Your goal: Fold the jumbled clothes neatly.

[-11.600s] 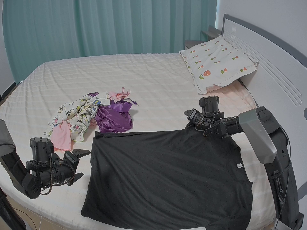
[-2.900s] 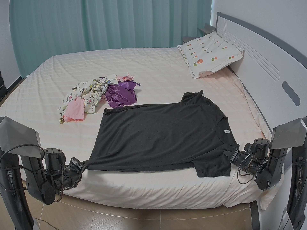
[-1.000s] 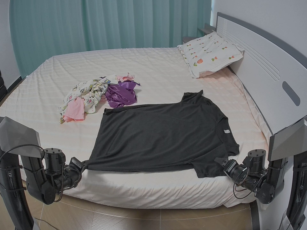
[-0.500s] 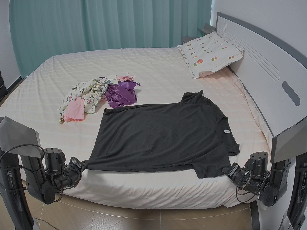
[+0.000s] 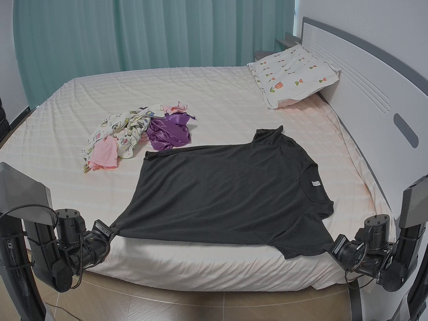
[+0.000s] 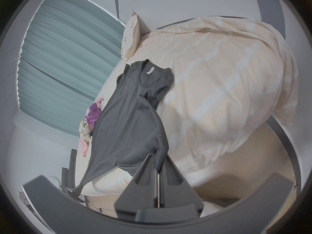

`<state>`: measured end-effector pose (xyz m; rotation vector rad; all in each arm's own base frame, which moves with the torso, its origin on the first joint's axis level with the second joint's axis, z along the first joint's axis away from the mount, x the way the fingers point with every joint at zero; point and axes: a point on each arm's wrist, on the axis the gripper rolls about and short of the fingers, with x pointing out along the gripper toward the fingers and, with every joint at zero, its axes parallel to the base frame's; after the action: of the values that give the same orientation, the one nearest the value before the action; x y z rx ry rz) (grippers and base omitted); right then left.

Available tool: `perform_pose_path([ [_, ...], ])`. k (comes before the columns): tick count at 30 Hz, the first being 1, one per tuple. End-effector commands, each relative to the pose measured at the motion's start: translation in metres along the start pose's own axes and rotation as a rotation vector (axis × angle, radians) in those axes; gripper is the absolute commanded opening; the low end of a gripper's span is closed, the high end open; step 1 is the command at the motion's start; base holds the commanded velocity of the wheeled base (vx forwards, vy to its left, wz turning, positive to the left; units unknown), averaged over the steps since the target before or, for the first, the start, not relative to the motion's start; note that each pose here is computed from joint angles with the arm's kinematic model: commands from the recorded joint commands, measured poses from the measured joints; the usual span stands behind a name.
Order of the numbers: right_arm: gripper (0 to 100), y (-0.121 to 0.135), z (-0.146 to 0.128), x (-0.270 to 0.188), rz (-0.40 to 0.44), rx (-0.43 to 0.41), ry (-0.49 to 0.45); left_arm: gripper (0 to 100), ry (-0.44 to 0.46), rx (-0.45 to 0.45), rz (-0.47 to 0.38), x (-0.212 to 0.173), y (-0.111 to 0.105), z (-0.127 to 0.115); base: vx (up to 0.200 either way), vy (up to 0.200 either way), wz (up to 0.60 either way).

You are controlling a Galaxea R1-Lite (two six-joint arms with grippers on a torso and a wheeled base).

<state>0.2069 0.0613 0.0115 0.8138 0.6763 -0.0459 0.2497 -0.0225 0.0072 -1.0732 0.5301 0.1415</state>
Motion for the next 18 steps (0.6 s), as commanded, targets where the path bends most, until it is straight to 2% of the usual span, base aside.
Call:
perform_pose_path([
  [1, 0, 0.006, 0.004, -0.026, 0.005, -0.03, 0.003, 0, -0.019, 0.042, -0.027, -0.019, -0.009, -0.008, 0.0, 0.0, 0.0],
  [5, 0, 0.001, 0.001, -0.028, -0.049, -0.056, 0.038, 0, 0.0, 0.107, -0.009, -0.028, -0.006, -0.012, 0.0, 0.0, 0.0],
  [6, 0, -0.001, -0.001, -0.027, -0.064, -0.066, 0.059, 0, 0.005, 0.159, 0.008, -0.029, -0.003, -0.013, 0.0, 0.0, 0.0],
  [7, 0, -0.001, -0.001, -0.027, -0.064, -0.066, 0.059, 0, 0.005, 0.159, 0.008, -0.029, -0.003, -0.013, 0.0, 0.0, 0.0],
  [8, 0, -0.001, -0.005, -0.026, -0.07, -0.076, 0.078, 0, 0.016, 0.216, 0.026, -0.032, 0.0, -0.015, 0.0, 0.0, 0.0],
  [9, 0, -0.001, -0.007, -0.026, -0.072, -0.082, 0.085, 0, 0.021, 0.235, 0.038, -0.033, 0.002, -0.016, 0.0, 0.0, 0.0],
  [12, 0, 0.0, -0.01, -0.026, -0.078, -0.096, 0.097, 0, 0.027, 0.238, 0.085, -0.031, 0.008, -0.019, 0.0, 0.0, 0.0],
  [13, 0, 0.001, -0.012, -0.028, -0.083, -0.104, 0.111, 0, 0.027, 0.245, 0.141, -0.028, 0.014, -0.021, 0.0, 0.0, 0.0],
  [15, 0, -0.001, -0.015, -0.03, -0.103, -0.117, 0.135, 0, 0.035, 0.261, 0.19, -0.024, 0.022, -0.025, 0.0, 0.0, 0.0],
  [18, 0, -0.001, -0.016, -0.031, -0.107, -0.135, 0.139, 0, 0.043, 0.29, 0.215, -0.021, 0.026, -0.027, 0.0, 0.0, 0.0],
])
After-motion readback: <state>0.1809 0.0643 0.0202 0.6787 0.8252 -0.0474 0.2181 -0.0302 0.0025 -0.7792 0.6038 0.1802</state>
